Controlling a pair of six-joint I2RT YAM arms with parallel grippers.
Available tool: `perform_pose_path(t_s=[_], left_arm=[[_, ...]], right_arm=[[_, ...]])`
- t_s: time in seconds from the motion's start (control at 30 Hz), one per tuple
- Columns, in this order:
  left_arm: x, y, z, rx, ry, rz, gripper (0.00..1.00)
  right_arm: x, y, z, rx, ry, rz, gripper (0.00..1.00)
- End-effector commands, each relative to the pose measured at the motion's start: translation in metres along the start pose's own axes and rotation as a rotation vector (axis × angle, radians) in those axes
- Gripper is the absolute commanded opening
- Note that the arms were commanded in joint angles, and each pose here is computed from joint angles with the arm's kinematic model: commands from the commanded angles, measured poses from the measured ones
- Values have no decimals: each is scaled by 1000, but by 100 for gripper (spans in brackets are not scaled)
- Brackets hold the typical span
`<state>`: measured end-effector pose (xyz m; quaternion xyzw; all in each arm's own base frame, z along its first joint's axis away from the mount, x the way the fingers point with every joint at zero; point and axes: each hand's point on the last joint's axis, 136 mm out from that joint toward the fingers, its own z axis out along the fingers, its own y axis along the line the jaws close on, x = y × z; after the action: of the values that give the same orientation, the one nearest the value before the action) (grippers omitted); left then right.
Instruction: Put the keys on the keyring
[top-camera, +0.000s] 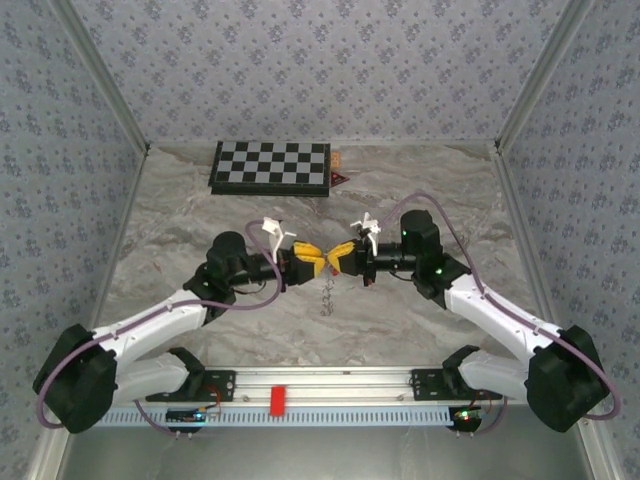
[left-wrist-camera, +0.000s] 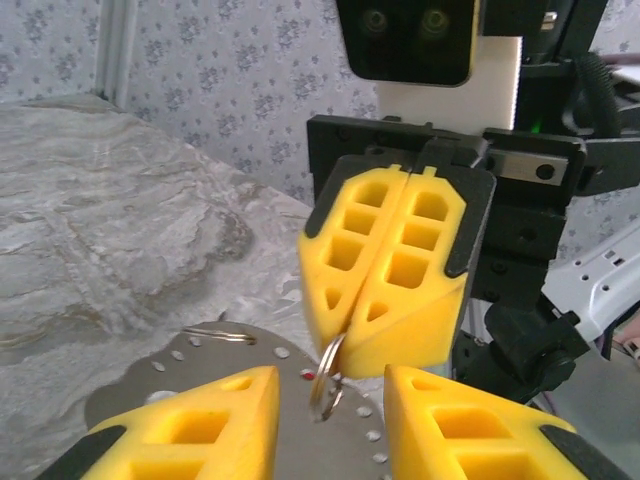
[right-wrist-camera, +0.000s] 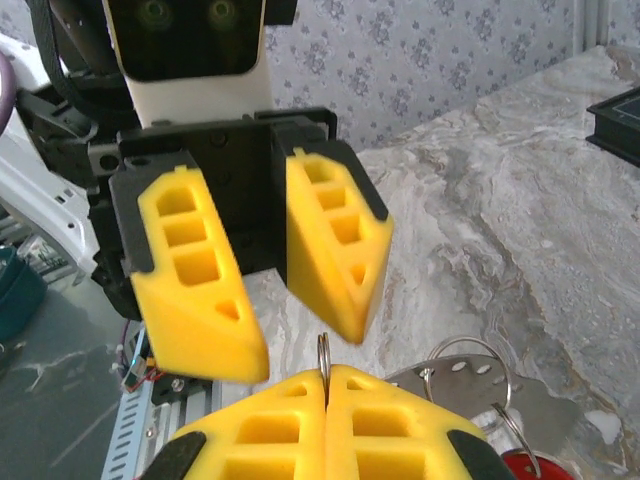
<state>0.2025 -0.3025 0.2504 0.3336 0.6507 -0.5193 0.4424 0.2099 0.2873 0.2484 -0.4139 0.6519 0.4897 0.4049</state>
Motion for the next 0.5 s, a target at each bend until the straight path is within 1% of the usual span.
perform_pose_path(t_s=[0.0, 0.17, 0.47], left_arm=[[-8, -8, -5, 19, 31, 62, 32], [0, -5, -7, 17, 76, 65, 32], [8, -2, -7, 15, 116, 68, 32]], right_arm=[[1, 9, -2, -14, 76, -63, 0], [3, 8, 0, -2, 111, -84, 0], [9, 7, 7, -8, 187, -100, 0]])
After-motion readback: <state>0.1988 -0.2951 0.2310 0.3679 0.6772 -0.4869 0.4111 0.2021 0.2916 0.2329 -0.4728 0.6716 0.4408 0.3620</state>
